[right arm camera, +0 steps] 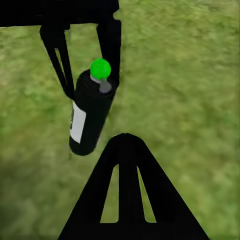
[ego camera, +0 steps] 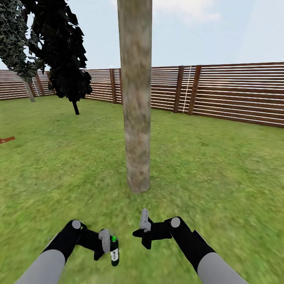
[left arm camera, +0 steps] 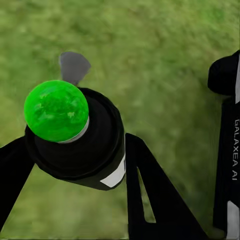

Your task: In the garden, pick up the pesticide atomizer on the floor and spray pesticide onto both trees until each tree trunk is fully covered.

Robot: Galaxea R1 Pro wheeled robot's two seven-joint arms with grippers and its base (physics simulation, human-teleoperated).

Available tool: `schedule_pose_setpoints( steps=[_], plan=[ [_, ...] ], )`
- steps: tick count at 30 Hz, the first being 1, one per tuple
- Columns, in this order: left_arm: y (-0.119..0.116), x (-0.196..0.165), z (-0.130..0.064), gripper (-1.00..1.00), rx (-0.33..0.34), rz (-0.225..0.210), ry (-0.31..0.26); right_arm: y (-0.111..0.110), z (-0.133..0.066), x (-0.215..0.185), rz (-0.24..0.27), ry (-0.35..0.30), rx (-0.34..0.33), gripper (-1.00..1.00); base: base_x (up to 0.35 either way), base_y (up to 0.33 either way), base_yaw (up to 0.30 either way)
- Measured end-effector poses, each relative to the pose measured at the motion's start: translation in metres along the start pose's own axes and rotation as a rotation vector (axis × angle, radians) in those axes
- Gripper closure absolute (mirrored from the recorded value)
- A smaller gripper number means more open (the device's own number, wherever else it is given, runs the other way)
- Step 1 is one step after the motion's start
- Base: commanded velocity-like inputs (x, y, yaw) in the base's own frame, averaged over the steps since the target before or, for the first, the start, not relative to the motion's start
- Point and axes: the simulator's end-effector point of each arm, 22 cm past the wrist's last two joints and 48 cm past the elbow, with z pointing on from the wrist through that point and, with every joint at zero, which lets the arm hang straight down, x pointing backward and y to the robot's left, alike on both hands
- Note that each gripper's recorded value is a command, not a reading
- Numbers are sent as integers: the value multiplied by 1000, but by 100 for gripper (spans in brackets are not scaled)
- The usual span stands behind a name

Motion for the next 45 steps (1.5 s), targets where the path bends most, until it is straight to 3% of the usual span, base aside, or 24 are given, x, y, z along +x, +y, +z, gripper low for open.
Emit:
schedule_pose_setpoints(
  steps=[1, 2, 5, 8, 10, 12, 13, 14, 15, 17, 19, 20, 22, 24, 25, 30, 32, 34, 36, 39, 45],
  plan=[
    [7, 16, -12, 100, -18, -10, 24, 0, 0, 0, 0, 0, 0, 100, 0, 0, 0],
    [15, 35, -29, 100, -42, -23, 53, 0, 0, 0, 0, 1, 0, -100, 0, 0, 0],
    [31, 90, -68, 100, -118, -65, 131, -1, -2, 4, 1, 7, 2, -100, 0, 0, 0],
    [56, 117, -92, 100, -248, -92, 162, -3, -5, 11, 6, 16, 8, -100, 0, 0, 0],
    [83, 127, -103, 100, -389, -100, 177, -10, -18, 47, 45, 72, 36, -100, 0, 0, 0],
    [115, 139, -115, 100, -584, -129, 180, -23, -37, 112, 136, 168, 129, -100, 0, 0, 0],
    [127, 152, -119, 100, -698, -191, 163, -30, -51, 160, 204, 245, 219, -100, 0, 0, 0],
    [133, 161, -122, 100, -772, -244, 146, -30, -61, 191, 251, 295, 278, -100, 0, 0, 0],
    [137, 177, -126, 100, -872, -345, 117, -31, -75, 229, 308, 346, 377, -100, 0, 0, 0],
    [133, 200, -125, 100, -997, -526, 66, -44, -105, 271, 371, 364, 609, -100, 0, 0, 0],
    [129, 201, -113, 100, -1056, -635, 24, -58, -137, 290, 395, 343, 837, -100, 0, 0, 0],
    [127, 198, -103, 100, -1067, -679, 14, -58, -150, 298, 422, 337, 922, -100, 0, 0, 0],
    [116, 202, -86, 100, -1051, -770, 44, -51, -163, 310, 493, 323, 1017, -100, 0, 0, 0],
    [101, 205, -67, 100, -1015, -876, 75, -47, -175, 319, 574, 296, 1099, -100, 0, 0, 0],
    [98, 201, -60, 100, -1001, -897, 74, -47, -178, 320, 594, 287, 1121, -100, 0, 0, 0],
    [93, 182, -38, 100, -959, -915, 69, -46, -187, 324, 613, 271, 1155, -100, 230, -48, 0],
    [86, 180, -29, 100, -924, -947, 101, -42, -189, 328, 629, 272, 1164, -100, 293, -145, 0],
    [84, 162, -16, 100, -886, -970, 111, -40, -199, 336, 720, 247, 1226, -100, 291, -164, 0],
    [88, 145, -9, 100, -870, -967, 102, -43, -222, 347, 805, 208, 1315, -100, 287, -181, 0],
    [91, 138, -7, 100, -867, -963, 99, -47, -240, 352, 825, 186, 1363, -100, 285, -195, 0],
    [90, 139, -8, 100, -867, -954, 106, -46, -240, 352, 831, 181, 1368, -100, 306, -131, -90]
  ],
)
